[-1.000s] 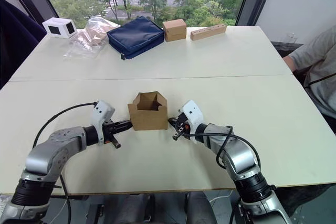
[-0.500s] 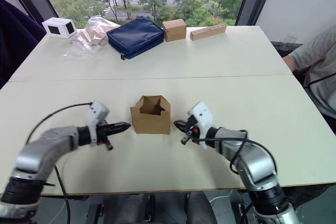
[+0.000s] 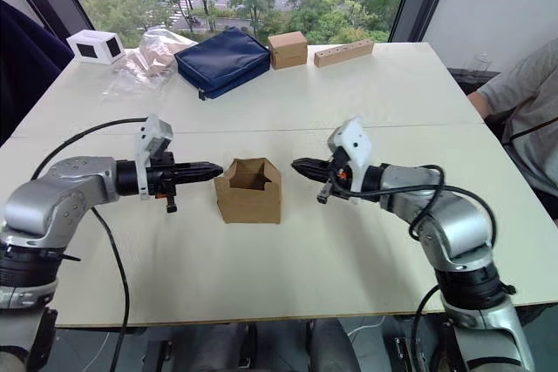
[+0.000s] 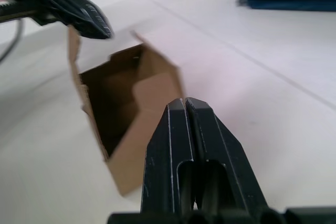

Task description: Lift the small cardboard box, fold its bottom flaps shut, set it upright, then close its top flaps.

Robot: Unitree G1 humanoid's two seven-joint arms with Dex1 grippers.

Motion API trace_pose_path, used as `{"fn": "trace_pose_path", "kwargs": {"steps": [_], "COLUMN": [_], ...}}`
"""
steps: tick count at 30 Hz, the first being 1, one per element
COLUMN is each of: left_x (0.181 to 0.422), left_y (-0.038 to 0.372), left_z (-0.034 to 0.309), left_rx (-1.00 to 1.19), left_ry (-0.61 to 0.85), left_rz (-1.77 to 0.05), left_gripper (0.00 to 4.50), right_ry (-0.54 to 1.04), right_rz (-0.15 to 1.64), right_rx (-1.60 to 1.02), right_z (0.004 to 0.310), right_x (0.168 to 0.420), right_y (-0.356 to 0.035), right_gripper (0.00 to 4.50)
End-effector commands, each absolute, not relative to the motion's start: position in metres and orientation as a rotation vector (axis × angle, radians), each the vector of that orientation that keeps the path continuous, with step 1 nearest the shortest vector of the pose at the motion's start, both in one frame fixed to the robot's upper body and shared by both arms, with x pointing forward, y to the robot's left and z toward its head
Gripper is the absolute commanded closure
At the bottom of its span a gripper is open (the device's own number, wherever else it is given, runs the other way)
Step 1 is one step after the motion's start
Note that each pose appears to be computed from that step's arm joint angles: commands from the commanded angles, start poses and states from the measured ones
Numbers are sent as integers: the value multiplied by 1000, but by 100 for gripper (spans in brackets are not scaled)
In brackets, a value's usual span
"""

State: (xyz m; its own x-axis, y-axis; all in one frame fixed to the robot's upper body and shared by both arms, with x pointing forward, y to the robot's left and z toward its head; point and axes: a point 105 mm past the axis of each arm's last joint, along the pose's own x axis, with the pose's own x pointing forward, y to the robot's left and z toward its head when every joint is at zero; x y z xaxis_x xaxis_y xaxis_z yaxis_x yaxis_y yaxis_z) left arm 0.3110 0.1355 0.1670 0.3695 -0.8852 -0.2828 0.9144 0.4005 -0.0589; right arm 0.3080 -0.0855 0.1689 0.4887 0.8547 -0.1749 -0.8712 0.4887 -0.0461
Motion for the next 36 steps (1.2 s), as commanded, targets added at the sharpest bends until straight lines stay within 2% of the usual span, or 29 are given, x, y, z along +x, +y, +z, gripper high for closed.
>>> {"fn": "trace_pose_path", "kwargs": {"steps": [1,10,16,24,29,33,36], "left_x": [313,324,326,326,329,322,325], "left_y": [129,127,125,122,125,133,141], "left_z": [172,156,151,145,169,189,201], "left_rx": [176,270,280,272,126,28,-23], "left_ry": [266,291,286,285,235,215,193], "left_rz": [-1217,-1201,-1189,-1169,-1165,-1217,-1213], "left_gripper": [446,446,446,446,446,446,446], "right_ry": [85,102,159,155,99,4,-50], "right_rz": [1118,1156,1128,1117,1126,1136,1128], "right_rx": [-162,-141,-181,-210,-187,-140,-126], "right_z": [170,158,146,149,164,190,208], "right_x": [308,316,324,330,329,324,321], "right_y": [-65,-47,-51,-56,-62,-69,-76], "right_gripper": [450,450,450,450,450,450,450]}}
